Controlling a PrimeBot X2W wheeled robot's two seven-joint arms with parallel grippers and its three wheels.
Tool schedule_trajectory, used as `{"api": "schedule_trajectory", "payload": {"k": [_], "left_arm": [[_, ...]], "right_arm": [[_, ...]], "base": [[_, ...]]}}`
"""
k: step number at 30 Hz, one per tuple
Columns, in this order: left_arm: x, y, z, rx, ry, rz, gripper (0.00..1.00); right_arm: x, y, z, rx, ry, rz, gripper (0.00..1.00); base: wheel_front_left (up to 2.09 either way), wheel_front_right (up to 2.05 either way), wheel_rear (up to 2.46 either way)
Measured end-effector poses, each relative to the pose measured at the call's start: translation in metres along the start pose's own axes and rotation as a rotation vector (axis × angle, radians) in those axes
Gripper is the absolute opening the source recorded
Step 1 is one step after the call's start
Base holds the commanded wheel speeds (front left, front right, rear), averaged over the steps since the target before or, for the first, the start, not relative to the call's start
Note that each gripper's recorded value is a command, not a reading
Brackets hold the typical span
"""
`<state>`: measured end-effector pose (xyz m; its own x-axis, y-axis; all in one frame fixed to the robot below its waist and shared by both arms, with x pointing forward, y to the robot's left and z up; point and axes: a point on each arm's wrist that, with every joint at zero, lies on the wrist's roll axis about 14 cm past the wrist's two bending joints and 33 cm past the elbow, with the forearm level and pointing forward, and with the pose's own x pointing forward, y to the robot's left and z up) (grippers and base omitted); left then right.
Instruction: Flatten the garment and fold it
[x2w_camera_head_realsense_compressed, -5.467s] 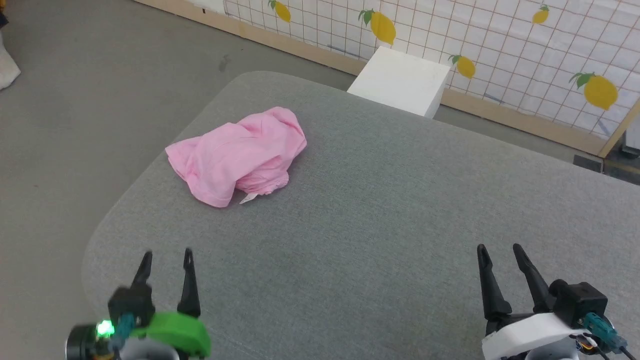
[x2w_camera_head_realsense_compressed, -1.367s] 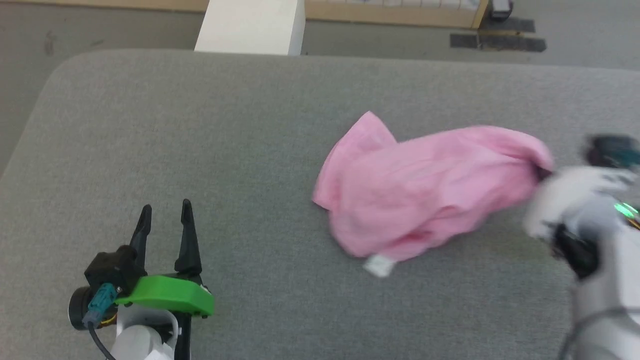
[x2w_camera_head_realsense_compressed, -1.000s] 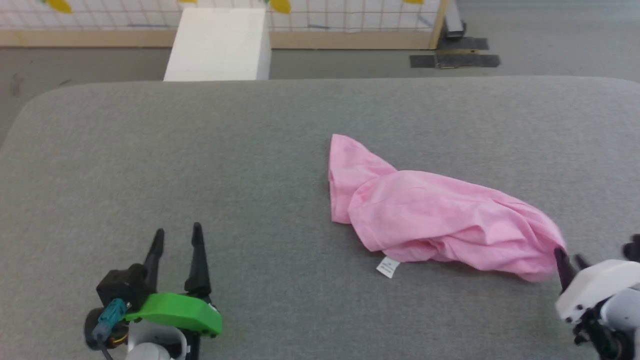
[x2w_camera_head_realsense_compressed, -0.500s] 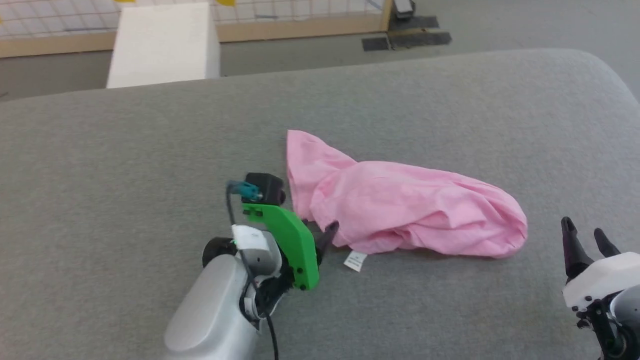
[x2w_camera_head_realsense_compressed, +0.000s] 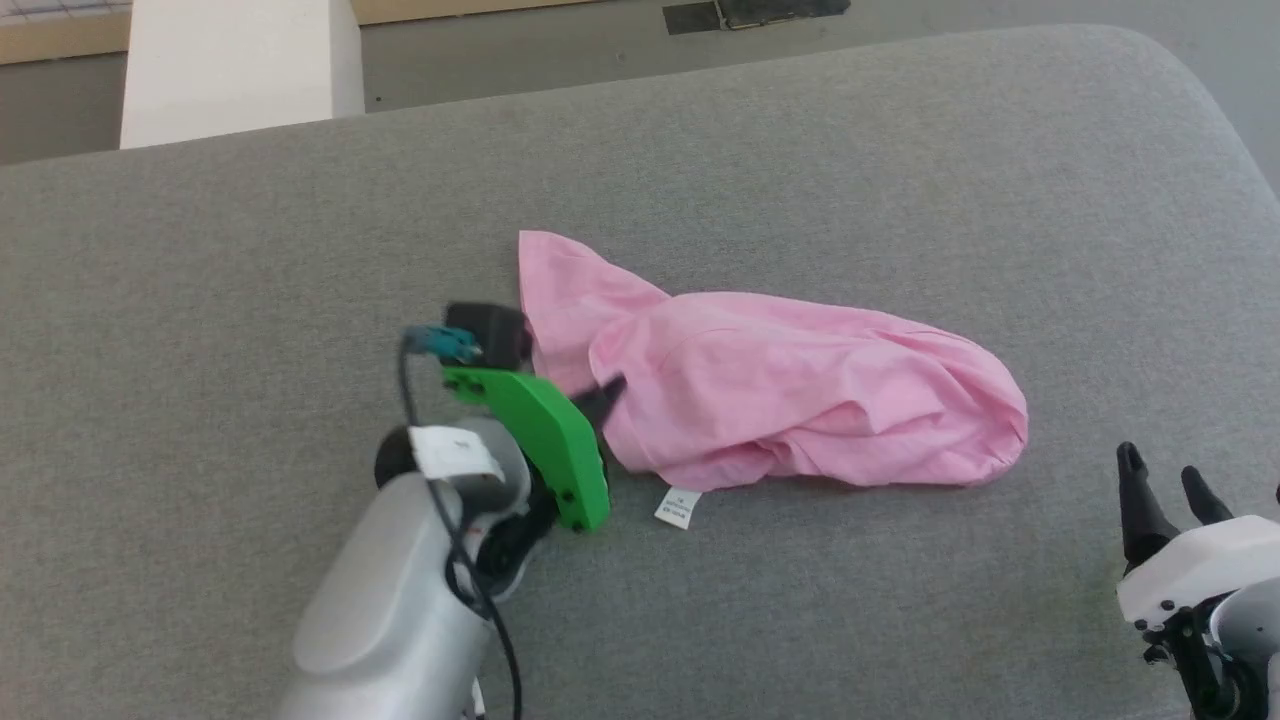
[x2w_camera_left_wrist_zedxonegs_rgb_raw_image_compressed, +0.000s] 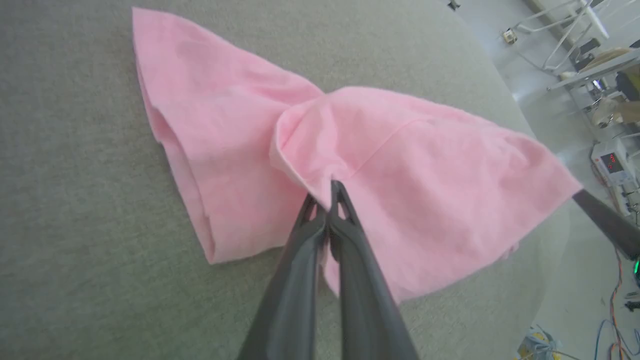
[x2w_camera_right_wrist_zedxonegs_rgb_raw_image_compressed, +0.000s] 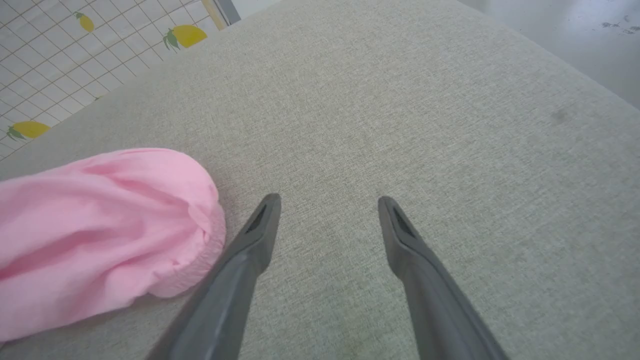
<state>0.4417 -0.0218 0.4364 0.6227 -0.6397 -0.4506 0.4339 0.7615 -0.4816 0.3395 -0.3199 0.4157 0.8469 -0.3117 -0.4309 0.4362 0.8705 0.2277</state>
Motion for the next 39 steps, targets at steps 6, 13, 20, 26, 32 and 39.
{"api": "schedule_trajectory", "payload": {"k": [6, 13, 20, 26, 32, 39], "left_arm": [[-0.044, 0.018, 0.1, -0.097, -0.4, 0.043, 0.0], [-0.124, 0.122, 0.036, -0.242, -0.393, 0.443, 0.0], [-0.17, 0.16, -0.054, -0.431, -0.283, 0.661, 1.0], [-0.196, 0.161, -0.002, -0.198, -0.535, 0.692, 1.0], [-0.22, 0.152, 0.031, 0.084, -0.721, 0.738, 1.0], [-0.214, 0.15, 0.009, 0.051, -0.692, 0.748, 1.0]], "right_arm": [[0.005, 0.022, -0.003, -0.008, 0.01, 0.06, 1.0], [0.01, 0.047, -0.002, -0.019, 0.009, 0.127, 1.0], [0.014, 0.068, -0.002, -0.034, 0.021, 0.181, 1.0], [0.013, 0.098, 0.0, -0.068, 0.031, 0.261, 1.0], [0.017, 0.163, 0.021, -0.157, 0.014, 0.411, 1.0], [0.014, 0.221, -0.04, -0.42, 0.332, 0.531, 1.0]], "base": [[0.0, 0.0, 0.0], [0.0, 0.0, 0.0], [0.0, 0.0, 0.0], [0.0, 0.0, 0.0], [0.0, 0.0, 0.0], [0.0, 0.0, 0.0]]}}
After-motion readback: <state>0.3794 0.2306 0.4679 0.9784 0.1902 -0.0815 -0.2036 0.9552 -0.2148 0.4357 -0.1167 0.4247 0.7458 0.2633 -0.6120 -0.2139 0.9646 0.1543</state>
